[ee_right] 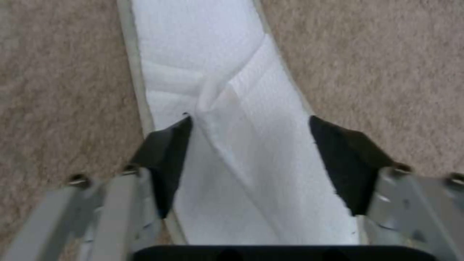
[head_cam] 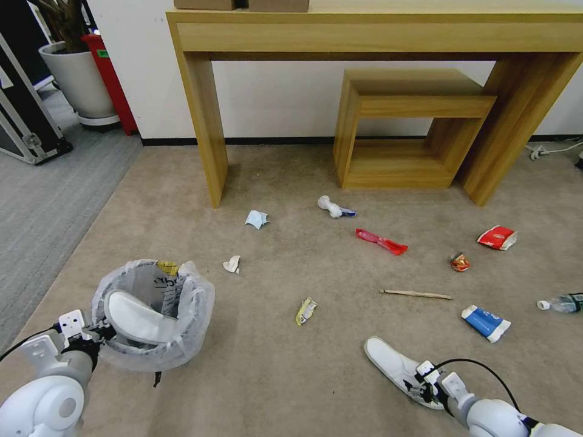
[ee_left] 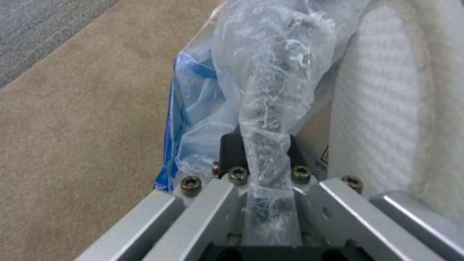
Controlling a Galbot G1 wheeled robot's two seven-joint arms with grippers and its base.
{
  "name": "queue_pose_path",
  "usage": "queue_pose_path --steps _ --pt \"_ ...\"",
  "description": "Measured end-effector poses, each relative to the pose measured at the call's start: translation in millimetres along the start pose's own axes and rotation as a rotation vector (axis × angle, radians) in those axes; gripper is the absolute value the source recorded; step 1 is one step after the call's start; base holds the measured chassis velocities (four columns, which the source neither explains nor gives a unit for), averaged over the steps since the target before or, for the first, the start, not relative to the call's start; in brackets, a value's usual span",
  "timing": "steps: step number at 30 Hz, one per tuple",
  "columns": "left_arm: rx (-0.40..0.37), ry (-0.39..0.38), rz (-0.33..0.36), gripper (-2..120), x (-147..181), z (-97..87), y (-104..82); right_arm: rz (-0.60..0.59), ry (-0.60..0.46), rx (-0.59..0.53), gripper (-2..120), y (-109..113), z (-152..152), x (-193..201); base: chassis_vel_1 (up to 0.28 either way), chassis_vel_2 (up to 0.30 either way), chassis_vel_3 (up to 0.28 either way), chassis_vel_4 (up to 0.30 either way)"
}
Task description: Pick up the trash bin and place the garbage on the floor into it.
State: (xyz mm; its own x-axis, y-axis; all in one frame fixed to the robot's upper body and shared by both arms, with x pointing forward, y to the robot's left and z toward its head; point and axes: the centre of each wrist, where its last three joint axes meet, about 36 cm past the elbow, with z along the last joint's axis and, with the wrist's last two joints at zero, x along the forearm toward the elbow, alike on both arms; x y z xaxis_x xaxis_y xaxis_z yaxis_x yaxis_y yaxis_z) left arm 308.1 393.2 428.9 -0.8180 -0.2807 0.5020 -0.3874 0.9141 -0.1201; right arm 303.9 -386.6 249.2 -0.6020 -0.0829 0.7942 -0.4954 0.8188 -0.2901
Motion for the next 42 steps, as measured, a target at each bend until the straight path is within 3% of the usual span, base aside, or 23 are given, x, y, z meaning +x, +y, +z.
queue_pose_path --steps 6,9,12,17,25,28,30,32,33,34,36,37,39,40,42 --pt "-0.001 -0.001 0.000 0 -1 1.7 -0.6 0.005 -0.012 0.000 43 3 4 -1 0.000 0.000 0.000 0.000" --pt "-0.001 -0.002 0.000 0 -1 1.7 -0.8 0.014 -0.021 -0.003 26 5 3 -2 0.000 0.000 0.000 0.000" --pt "-0.001 -0.004 -0.001 0 -1 2.1 -0.6 0.019 -0.027 -0.007 22 6 4 -4 0.000 0.000 0.000 0.000" --pt "-0.004 -0.003 -0.004 0 0 3.4 0.0 0.024 -0.037 -0.015 2 10 8 -5 0.000 0.000 0.000 0.000" --pt "-0.007 -0.004 -0.005 0 0 3.6 -0.2 0.040 -0.099 -0.058 0 9 5 -1 0.000 0.000 0.000 0.000" --pt "-0.008 -0.005 -0.004 0 0 3.6 -0.6 0.038 -0.281 -0.109 0 -2 -31 16 0.000 0.000 0.000 0.000" --pt "-0.008 -0.004 -0.004 0 0 3.4 -0.8 0.038 -0.320 -0.113 0 -4 -39 20 0.000 0.000 0.000 0.000" --pt "-0.009 -0.005 0.000 0 1 2.3 -2.2 0.038 -0.448 -0.121 0 -11 -72 34 0.000 0.000 0.000 0.000" --pt "-0.011 -0.004 0.005 0 2 1.0 -3.9 0.033 -0.557 -0.125 0 -15 -103 45 0.000 0.000 0.000 0.000" --pt "-0.011 -0.004 0.005 0 2 1.0 -3.9 0.033 -0.557 -0.125 0 -15 -103 45 0.000 0.000 0.000 0.000" --pt "-0.011 0.002 0.015 0 5 -1.2 -8.1 0.015 -0.752 -0.116 0 -22 -153 61 0.000 0.000 0.000 0.000" --pt "-0.011 0.002 0.015 0 5 -1.2 -8.1 0.015 -0.752 -0.116 0 -22 -153 61 0.000 0.000 0.000 0.000" --pt "-0.010 0.007 0.028 0 8 -3.6 -13.4 -0.060 -0.926 -0.104 0 -25 -191 80 0.000 0.000 0.000 0.000" --pt "-0.010 0.007 0.028 0 8 -3.6 -13.4 -0.060 -0.926 -0.104 0 -25 -191 80 0.000 0.000 0.000 0.000" --pt "-0.009 0.015 0.045 0 11 -5.3 -18.9 -0.162 -1.077 -0.107 0 -20 -222 98 0.000 0.000 0.000 0.000"
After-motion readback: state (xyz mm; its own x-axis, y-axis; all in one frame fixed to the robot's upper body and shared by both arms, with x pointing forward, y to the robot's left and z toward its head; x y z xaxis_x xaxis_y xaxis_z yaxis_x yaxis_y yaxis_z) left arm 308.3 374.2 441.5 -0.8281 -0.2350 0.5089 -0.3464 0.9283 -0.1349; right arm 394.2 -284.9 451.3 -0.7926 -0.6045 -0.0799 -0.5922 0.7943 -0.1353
